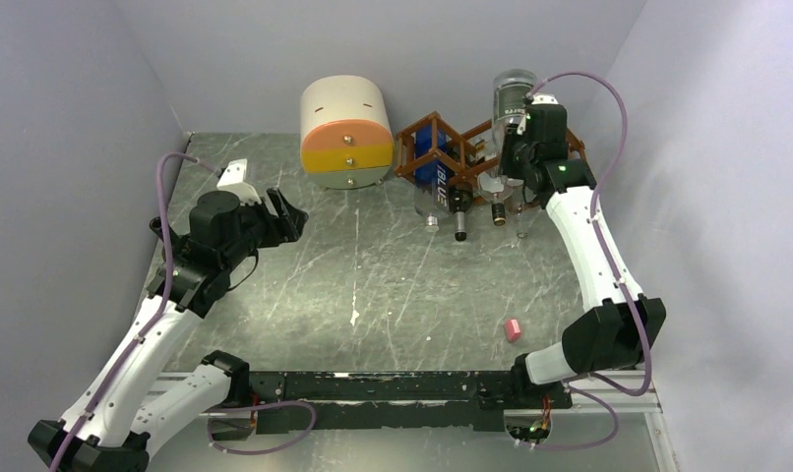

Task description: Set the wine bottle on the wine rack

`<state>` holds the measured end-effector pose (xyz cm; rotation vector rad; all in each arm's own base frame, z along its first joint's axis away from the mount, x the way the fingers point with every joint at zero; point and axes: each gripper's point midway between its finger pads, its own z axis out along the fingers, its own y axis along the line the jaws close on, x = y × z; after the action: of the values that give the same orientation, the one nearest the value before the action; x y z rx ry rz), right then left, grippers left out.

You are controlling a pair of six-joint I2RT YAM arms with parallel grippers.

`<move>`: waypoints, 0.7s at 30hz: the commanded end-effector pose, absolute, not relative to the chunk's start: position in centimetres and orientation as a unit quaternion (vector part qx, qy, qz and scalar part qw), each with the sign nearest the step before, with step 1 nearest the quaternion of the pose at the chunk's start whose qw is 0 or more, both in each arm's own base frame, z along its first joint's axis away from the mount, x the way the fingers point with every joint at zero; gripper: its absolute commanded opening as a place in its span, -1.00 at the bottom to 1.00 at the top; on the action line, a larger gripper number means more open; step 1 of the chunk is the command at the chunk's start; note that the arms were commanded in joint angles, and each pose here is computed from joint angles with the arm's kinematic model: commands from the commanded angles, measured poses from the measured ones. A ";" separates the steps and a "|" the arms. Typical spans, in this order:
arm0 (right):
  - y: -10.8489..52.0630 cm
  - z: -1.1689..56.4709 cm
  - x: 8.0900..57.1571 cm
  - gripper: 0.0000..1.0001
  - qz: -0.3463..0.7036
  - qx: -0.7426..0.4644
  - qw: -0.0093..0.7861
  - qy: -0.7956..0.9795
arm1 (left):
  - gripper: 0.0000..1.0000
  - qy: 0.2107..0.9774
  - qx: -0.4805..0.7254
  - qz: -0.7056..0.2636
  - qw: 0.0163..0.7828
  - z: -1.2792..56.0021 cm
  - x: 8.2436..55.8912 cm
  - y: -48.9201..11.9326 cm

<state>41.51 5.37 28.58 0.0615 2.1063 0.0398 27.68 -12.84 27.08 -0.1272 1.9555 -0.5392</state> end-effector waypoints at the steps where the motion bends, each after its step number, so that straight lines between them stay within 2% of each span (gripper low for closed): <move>1: 2.6 37.0 43.4 -1.00 0.008 0.039 0.603 0.797 | 0.46 0.818 -0.030 -0.240 0.522 26.6 27.0 -13.5; 13: -1.8 35.7 47.0 -1.00 0.004 0.047 0.557 0.829 | 0.46 0.825 -0.010 -0.257 0.503 24.6 26.7 -14.5; 21: -2.2 33.5 48.7 -1.00 0.018 0.017 0.506 0.862 | 0.46 0.831 -0.011 -0.250 0.497 23.7 26.9 -14.4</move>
<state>46.58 -2.34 27.30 0.1364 2.2699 0.0143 26.78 -13.83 23.21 -0.0641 2.0393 -0.5761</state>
